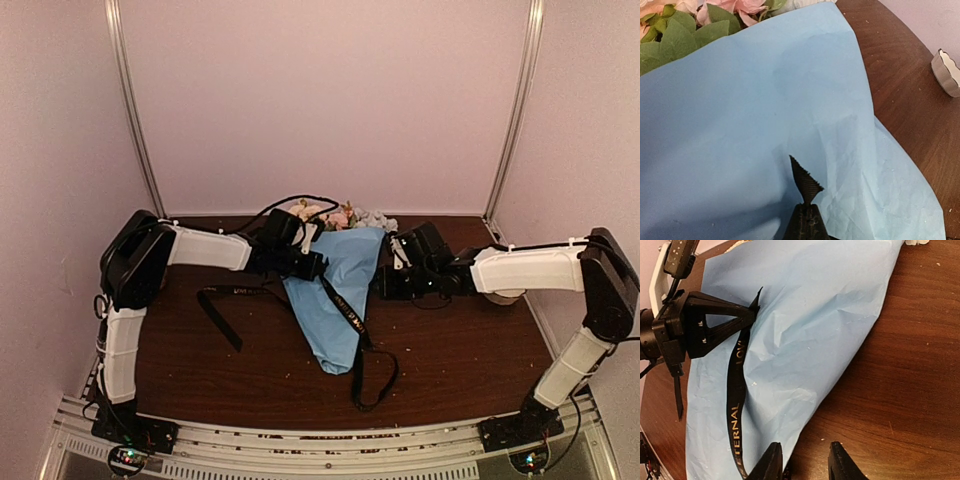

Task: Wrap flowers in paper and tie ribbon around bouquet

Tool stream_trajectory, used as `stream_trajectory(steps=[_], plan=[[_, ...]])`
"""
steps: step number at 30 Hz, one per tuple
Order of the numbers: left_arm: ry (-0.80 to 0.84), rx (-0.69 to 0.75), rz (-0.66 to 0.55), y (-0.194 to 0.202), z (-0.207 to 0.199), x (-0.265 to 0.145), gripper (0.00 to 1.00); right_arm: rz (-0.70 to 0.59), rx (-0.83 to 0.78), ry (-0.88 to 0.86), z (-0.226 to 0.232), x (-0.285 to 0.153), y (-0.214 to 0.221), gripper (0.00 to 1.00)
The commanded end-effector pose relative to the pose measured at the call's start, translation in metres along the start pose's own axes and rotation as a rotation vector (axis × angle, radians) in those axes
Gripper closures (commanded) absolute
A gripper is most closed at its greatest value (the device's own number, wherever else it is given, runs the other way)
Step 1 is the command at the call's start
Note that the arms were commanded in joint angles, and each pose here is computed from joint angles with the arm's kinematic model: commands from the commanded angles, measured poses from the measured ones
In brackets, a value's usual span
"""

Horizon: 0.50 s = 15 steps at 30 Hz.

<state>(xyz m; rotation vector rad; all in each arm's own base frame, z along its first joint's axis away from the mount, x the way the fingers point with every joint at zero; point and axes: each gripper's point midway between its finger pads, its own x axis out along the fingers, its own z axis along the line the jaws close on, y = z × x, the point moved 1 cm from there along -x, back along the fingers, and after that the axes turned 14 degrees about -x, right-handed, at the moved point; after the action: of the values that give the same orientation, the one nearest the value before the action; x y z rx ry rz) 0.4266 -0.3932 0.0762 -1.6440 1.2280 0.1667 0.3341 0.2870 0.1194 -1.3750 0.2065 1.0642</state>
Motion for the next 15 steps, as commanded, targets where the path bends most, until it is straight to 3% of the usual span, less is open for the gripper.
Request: stream_trajectory(steps=[1, 5, 15], plan=[[0.043, -0.020, -0.019, -0.009, -0.005, -0.003, 1.00, -0.021, -0.135, 0.085, -0.011, -0.020, -0.001, 0.68], [0.066, -0.014, -0.041, -0.010, -0.009, -0.009, 1.00, -0.083, -0.292, -0.141, 0.043, -0.025, -0.020, 0.68], [0.074, -0.019, -0.064, -0.012, -0.007, -0.017, 1.00, 0.128, -0.362, -0.187, 0.072, 0.033, 0.007, 0.59]])
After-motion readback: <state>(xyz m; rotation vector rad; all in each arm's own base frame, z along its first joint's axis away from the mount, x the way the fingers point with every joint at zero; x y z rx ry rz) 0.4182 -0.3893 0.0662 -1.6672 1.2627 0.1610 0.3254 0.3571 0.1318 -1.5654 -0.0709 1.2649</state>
